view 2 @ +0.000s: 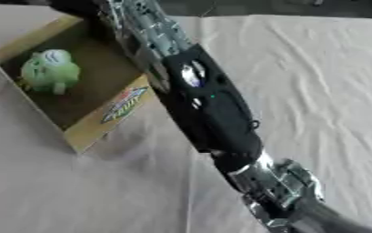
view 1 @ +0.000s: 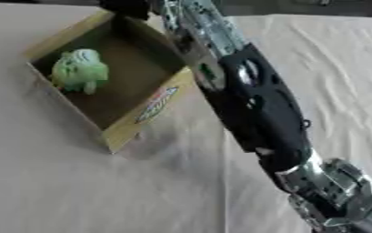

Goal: Pick up objects on the table and place them in the box.

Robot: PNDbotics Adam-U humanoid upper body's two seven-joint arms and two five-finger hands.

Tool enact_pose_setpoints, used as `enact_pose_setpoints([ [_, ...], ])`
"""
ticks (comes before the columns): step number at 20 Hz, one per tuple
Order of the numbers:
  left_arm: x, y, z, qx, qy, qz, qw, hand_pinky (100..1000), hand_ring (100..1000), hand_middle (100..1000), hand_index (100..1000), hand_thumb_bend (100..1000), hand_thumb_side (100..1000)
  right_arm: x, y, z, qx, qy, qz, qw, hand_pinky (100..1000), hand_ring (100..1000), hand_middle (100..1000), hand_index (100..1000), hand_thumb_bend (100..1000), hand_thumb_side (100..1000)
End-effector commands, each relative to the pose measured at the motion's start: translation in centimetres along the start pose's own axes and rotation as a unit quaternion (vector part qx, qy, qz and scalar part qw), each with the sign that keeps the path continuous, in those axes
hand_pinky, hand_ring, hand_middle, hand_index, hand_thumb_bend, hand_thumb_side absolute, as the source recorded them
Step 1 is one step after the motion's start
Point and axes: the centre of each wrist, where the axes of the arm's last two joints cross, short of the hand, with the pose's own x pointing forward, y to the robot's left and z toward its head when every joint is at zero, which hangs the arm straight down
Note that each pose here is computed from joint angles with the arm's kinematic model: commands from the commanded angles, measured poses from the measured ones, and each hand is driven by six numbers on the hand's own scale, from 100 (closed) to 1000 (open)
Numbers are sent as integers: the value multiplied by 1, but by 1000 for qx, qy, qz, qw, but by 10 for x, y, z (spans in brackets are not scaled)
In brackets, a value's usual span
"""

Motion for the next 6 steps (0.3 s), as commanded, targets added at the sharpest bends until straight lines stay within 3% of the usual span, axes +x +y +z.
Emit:
enact_pose_setpoints([
  [1, 5, 4, -4, 2, -11, -6, 1000, 341, 546, 696, 827, 100, 719, -10, -41, 13, -57, -8, -30, 998, 913, 864, 711, 875, 222, 969],
  [6, 4, 6, -3, 7, -12, -12, 1000, 341, 546, 694, 826, 100, 718, -32, -79, 50, -108, -15, -88, 990, 894, 833, 685, 863, 100, 904],
])
